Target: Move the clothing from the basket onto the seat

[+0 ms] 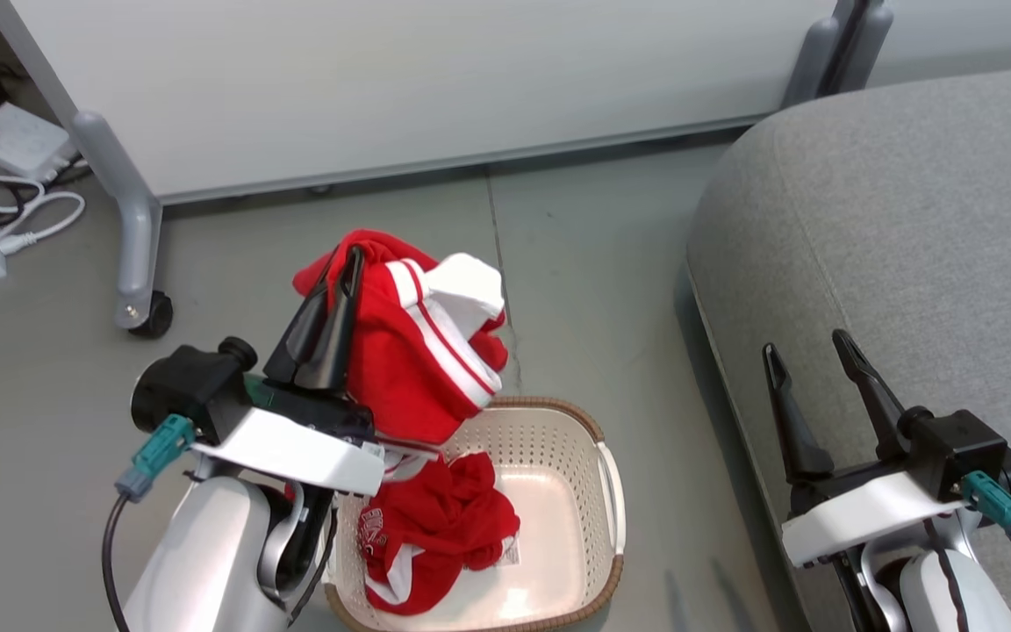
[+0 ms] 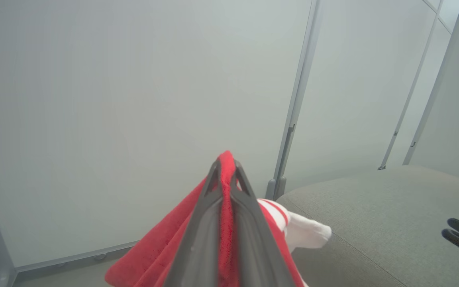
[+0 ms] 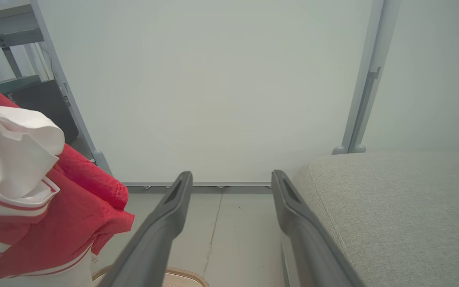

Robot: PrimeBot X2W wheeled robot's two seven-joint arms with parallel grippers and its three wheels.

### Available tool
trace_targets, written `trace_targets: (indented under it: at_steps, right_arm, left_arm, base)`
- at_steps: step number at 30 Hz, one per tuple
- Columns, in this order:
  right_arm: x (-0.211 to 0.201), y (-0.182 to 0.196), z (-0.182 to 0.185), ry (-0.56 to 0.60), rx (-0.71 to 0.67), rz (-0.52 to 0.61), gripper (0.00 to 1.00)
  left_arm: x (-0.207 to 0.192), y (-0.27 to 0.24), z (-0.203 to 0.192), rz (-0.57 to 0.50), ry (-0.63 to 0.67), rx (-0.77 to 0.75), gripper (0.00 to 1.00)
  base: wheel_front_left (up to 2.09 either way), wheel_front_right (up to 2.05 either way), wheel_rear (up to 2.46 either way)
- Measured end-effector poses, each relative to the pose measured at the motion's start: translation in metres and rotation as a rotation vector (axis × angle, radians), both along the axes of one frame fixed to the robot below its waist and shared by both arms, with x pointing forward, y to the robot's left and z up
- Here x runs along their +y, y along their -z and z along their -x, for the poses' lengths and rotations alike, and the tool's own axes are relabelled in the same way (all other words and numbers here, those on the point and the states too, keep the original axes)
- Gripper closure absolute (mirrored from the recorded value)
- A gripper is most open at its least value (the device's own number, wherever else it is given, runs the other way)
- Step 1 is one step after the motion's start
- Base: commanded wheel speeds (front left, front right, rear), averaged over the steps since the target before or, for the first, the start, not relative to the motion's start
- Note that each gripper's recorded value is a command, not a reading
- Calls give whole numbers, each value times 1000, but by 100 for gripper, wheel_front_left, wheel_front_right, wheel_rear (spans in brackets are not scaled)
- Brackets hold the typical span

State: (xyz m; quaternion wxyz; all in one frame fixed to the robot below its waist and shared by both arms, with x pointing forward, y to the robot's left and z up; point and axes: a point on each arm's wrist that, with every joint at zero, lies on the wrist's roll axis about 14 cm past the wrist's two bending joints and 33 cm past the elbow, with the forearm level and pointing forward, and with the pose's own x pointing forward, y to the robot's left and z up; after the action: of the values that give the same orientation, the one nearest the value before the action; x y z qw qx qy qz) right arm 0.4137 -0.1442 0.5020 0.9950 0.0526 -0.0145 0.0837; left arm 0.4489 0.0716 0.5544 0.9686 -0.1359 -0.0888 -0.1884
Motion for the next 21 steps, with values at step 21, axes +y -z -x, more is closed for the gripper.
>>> trace_targets:
  at_steps: [21]
  right_arm:
    - [2,-22,38,-5,-25,-15,0]
  left_arm:
    - [7,7,53,-72,-18,41,100]
  base:
    - [0,0,0]
